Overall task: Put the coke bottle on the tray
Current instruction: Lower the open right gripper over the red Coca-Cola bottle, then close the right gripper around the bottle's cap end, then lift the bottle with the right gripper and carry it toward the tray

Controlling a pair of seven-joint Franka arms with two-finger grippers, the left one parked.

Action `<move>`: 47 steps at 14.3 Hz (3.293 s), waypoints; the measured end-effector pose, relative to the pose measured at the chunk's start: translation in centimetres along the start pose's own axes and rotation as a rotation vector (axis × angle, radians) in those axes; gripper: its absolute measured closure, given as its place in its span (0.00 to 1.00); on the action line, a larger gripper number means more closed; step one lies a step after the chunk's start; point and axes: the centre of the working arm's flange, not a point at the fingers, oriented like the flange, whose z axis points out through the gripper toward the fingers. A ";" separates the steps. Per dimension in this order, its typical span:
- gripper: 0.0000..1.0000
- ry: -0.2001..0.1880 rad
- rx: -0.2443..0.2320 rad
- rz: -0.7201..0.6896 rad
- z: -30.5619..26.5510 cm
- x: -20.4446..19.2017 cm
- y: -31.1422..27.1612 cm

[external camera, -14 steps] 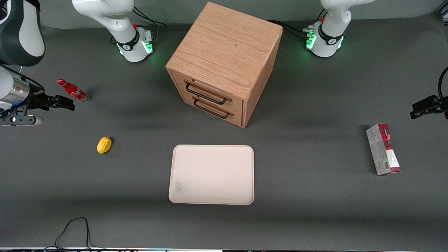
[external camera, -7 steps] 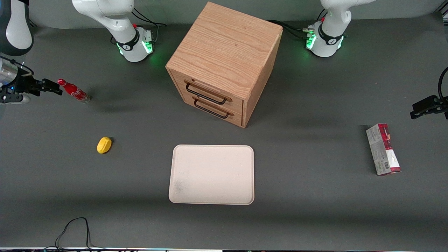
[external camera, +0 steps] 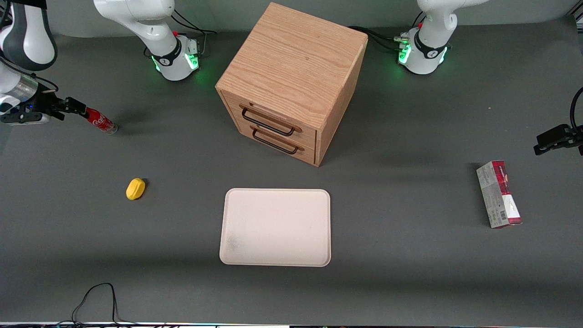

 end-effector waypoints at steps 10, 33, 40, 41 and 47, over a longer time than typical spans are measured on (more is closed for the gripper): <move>0.00 0.001 -0.008 0.020 4.0 -3.9 2.0; 0.33 -0.001 -0.049 0.029 4.6 -4.2 2.3; 0.54 -0.003 -0.053 0.033 4.7 -3.9 1.8; 0.49 -0.004 -0.051 0.035 4.8 -4.0 1.9; 0.19 -0.011 -0.046 0.038 5.2 -4.3 1.9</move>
